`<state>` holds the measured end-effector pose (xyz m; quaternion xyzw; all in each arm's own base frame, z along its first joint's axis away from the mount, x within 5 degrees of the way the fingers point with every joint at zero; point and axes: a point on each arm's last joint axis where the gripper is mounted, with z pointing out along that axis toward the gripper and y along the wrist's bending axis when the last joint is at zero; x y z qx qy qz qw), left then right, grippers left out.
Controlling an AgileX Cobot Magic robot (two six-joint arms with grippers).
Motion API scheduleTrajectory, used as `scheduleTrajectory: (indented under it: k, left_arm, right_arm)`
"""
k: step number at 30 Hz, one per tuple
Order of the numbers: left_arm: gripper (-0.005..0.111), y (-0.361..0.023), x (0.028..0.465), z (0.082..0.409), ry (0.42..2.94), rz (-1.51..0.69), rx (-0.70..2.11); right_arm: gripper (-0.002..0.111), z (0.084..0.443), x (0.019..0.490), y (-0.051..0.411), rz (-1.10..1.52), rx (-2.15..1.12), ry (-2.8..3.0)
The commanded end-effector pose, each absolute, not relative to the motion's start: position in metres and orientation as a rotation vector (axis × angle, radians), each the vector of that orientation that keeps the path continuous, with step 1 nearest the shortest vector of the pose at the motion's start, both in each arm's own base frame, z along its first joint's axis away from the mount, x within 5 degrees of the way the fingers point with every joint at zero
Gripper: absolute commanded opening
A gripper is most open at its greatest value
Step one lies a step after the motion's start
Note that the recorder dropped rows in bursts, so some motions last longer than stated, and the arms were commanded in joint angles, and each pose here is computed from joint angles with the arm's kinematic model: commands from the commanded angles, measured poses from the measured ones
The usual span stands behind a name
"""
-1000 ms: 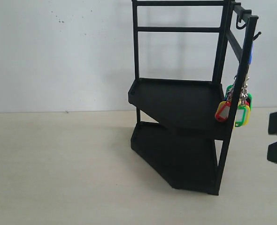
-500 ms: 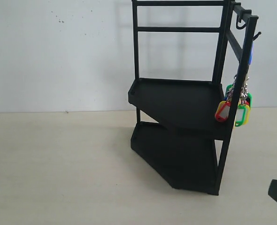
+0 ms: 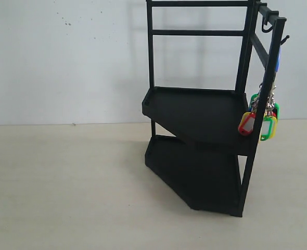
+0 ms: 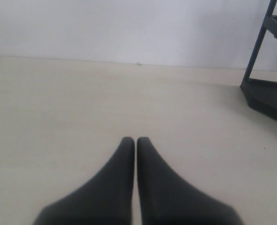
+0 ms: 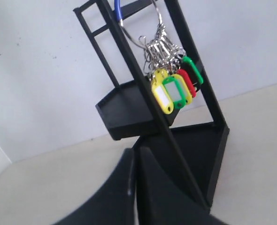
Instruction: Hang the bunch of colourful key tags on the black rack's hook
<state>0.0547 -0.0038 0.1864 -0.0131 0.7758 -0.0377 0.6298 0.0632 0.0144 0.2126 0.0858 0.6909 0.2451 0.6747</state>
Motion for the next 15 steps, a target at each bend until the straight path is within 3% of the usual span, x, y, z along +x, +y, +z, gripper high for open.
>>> scheduleTrajectory:
  k: [1, 8, 15]
  left_arm:
    - [0.004, -0.004, 0.055, 0.188, 1.766, -0.079, -0.024]
    - [0.004, -0.004, 0.055, 0.188, 1.766, -0.079, -0.024]
    - [0.004, -0.004, 0.055, 0.188, 1.766, -0.079, -0.024]
  right_arm:
    - [0.000, 0.211, 0.056, 0.010, 0.514, 0.213, 1.522]
    - [0.000, 0.206, 0.056, 0.008, 0.476, 0.251, 1.557]
    - [0.000, 0.198, 0.056, 0.007, 0.270, 0.102, 1.653]
